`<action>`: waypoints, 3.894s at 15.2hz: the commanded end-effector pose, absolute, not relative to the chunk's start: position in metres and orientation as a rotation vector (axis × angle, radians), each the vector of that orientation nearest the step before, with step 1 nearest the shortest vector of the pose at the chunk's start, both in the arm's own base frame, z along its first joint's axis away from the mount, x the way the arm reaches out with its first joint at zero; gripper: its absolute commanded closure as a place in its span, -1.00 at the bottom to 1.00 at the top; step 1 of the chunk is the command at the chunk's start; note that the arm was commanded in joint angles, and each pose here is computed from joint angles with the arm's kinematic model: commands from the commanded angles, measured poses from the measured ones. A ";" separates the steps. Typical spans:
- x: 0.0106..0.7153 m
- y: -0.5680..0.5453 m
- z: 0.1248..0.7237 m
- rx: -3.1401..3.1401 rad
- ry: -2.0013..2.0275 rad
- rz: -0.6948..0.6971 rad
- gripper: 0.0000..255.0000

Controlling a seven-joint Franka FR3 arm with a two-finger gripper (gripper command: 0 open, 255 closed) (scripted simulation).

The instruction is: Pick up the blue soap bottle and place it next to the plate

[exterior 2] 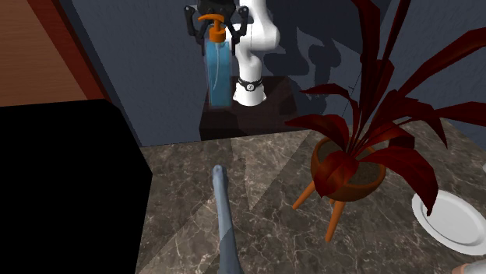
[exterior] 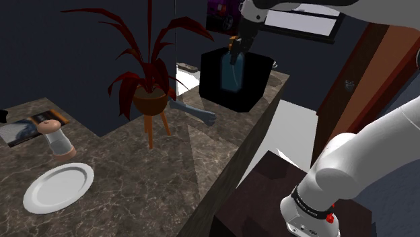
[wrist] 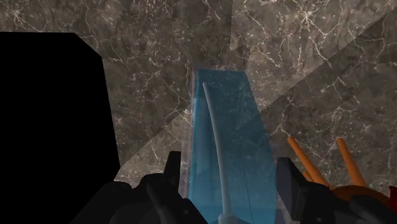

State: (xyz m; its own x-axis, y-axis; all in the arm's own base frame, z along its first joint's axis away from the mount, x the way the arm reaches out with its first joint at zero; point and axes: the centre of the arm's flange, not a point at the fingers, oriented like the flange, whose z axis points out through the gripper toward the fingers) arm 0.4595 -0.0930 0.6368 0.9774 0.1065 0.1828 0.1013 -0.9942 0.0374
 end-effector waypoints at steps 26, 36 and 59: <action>0.451 0.248 0.528 3.096 0.161 0.289 1.00; 0.448 0.374 0.489 3.096 0.161 0.289 1.00; 0.443 0.554 0.390 3.096 0.161 0.289 1.00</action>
